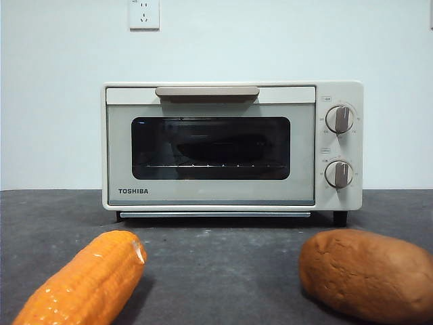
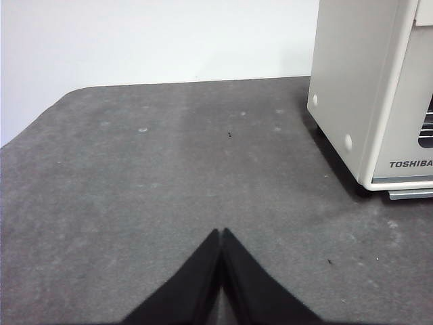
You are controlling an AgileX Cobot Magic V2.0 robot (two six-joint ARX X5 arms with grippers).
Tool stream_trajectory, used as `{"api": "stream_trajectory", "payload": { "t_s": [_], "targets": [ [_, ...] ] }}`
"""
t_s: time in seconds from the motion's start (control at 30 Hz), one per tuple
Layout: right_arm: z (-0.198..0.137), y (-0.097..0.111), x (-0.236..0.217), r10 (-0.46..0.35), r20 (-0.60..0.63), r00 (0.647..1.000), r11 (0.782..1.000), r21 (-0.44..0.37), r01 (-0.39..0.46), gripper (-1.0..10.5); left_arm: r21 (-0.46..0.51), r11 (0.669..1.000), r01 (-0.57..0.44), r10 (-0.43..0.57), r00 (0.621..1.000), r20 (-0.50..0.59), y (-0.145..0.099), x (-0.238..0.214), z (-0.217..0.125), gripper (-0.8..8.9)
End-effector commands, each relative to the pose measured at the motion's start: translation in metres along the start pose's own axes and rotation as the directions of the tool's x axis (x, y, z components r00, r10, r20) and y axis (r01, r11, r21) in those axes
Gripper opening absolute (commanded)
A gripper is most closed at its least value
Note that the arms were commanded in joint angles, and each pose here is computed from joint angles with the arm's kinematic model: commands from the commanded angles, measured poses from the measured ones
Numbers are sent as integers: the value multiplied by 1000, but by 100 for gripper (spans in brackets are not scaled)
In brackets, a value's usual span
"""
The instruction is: Take the eggplant from the table,put the eggplant in the oven
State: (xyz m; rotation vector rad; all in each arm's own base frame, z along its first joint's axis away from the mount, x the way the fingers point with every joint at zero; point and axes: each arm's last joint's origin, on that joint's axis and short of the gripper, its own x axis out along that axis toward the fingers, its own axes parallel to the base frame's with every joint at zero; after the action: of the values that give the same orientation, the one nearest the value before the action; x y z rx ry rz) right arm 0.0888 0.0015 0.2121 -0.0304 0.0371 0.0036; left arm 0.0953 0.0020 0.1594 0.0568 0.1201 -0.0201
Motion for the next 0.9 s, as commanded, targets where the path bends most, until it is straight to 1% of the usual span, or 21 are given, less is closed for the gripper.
{"api": "stream_trajectory", "payload": {
  "t_s": [0.03,0.2,0.3,0.9],
  "targets": [
    [-13,0,4,2,-33,999,1000,-4,-2,4,10,1000,-3,3,1000,-15,0,2,-8,6],
    [-39,1,8,1,-91,996,1000,9,-1,4,10,1000,-3,3,1000,-15,0,2,-8,6],
    [-47,1,8,-5,-93,996,1000,8,6,5,10,1000,-2,2,1000,-15,0,2,-8,6],
    [-53,1,8,-5,-93,996,1000,8,6,4,10,1000,-2,2,1000,-15,0,2,-8,6]
  ]
}}
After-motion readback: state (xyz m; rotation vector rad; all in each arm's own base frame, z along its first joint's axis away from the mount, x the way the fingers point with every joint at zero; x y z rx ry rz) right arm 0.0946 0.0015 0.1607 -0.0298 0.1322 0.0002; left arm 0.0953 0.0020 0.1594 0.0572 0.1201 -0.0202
